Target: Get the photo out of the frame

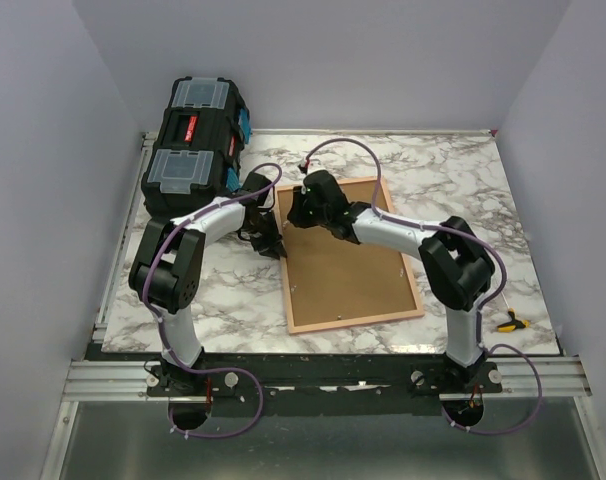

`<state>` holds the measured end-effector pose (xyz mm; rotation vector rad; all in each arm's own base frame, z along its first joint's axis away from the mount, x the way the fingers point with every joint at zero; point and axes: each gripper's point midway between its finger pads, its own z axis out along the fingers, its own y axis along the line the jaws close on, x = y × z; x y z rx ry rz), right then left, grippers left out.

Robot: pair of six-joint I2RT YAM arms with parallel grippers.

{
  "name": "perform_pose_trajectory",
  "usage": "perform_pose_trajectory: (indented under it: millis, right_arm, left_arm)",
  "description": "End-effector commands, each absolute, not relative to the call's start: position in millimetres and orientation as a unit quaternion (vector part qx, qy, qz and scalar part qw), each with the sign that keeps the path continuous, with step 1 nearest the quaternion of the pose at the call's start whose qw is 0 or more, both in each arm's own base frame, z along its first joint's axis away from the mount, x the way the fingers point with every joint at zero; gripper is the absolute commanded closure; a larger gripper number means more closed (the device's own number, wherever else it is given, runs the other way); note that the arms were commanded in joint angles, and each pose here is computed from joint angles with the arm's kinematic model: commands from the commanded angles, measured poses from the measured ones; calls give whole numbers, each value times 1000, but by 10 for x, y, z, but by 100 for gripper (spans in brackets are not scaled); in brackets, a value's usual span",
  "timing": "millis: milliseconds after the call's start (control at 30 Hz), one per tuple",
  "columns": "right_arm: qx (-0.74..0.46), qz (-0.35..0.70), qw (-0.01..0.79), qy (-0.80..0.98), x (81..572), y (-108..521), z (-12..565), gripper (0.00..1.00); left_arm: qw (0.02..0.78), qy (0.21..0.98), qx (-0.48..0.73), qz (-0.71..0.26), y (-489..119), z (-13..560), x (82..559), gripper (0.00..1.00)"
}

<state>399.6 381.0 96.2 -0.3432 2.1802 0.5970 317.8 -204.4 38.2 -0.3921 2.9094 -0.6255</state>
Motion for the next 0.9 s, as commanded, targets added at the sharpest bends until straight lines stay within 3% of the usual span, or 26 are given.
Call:
perform_pose_trajectory:
  millis: [0,333,867]
  right_arm:
    - [-111,247,428,862,4068,3710,1300,100]
    - [-123,244,424,863,4305,3879,1157,99]
    - [-131,243,393,877,4263,3926,844,99]
  left_arm:
    - [83,977,-137,-143,-1797,227,3240,100]
    - [82,976,-136,-146,-1806,234,3237,100]
    - [81,976,-136,-146,-1810,233,3240,100]
